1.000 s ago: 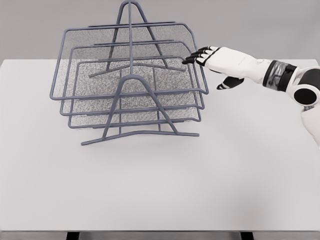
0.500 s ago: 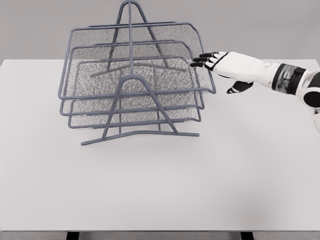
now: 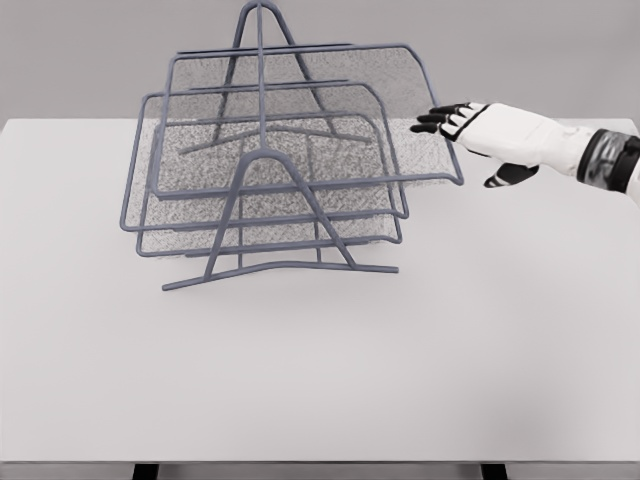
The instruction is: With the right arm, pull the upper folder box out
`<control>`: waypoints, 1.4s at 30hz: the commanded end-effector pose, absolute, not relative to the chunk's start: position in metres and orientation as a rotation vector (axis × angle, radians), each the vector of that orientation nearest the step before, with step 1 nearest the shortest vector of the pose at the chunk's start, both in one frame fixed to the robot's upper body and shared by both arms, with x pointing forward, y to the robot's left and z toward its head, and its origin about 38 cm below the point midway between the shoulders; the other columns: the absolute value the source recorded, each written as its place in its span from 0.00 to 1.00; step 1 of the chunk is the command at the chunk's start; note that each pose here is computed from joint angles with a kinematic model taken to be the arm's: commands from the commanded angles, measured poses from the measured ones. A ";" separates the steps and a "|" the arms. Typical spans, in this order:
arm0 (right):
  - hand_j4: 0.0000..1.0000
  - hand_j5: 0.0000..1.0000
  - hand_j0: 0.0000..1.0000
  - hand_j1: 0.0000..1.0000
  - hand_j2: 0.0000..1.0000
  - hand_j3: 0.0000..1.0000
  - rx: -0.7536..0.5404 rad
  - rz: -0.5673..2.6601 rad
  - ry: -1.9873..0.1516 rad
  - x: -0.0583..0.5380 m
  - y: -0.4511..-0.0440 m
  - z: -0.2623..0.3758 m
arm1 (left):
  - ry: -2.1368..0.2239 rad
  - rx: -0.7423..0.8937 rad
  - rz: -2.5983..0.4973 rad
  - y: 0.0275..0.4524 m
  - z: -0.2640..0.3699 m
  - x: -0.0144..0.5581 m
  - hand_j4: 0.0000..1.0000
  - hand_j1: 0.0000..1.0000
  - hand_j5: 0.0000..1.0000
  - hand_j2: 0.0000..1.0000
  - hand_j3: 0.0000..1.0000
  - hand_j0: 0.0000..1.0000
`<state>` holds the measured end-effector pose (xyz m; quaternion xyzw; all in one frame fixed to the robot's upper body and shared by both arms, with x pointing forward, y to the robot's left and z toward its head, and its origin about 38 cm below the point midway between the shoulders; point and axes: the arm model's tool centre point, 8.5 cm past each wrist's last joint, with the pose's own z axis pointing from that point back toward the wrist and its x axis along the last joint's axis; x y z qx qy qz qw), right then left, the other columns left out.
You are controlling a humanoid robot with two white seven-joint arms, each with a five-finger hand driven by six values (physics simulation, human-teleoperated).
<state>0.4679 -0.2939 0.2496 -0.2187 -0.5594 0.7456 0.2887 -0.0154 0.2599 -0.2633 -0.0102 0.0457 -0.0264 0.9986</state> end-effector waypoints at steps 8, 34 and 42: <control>1.00 1.00 1.00 1.00 1.00 1.00 -0.640 1.996 -1.478 0.463 -0.310 0.264 | 0.092 -0.021 -0.053 0.260 -0.263 -0.016 1.00 1.00 1.00 1.00 1.00 1.00; 1.00 1.00 1.00 1.00 1.00 1.00 -0.663 1.739 -1.554 0.438 -0.384 0.279 | 0.092 -0.021 -0.053 0.260 -0.263 -0.016 1.00 1.00 1.00 1.00 1.00 1.00; 1.00 1.00 1.00 1.00 1.00 1.00 -0.654 1.733 -1.562 0.436 -0.386 0.281 | 0.086 -0.021 -0.054 0.260 -0.263 -0.013 1.00 1.00 1.00 1.00 1.00 1.00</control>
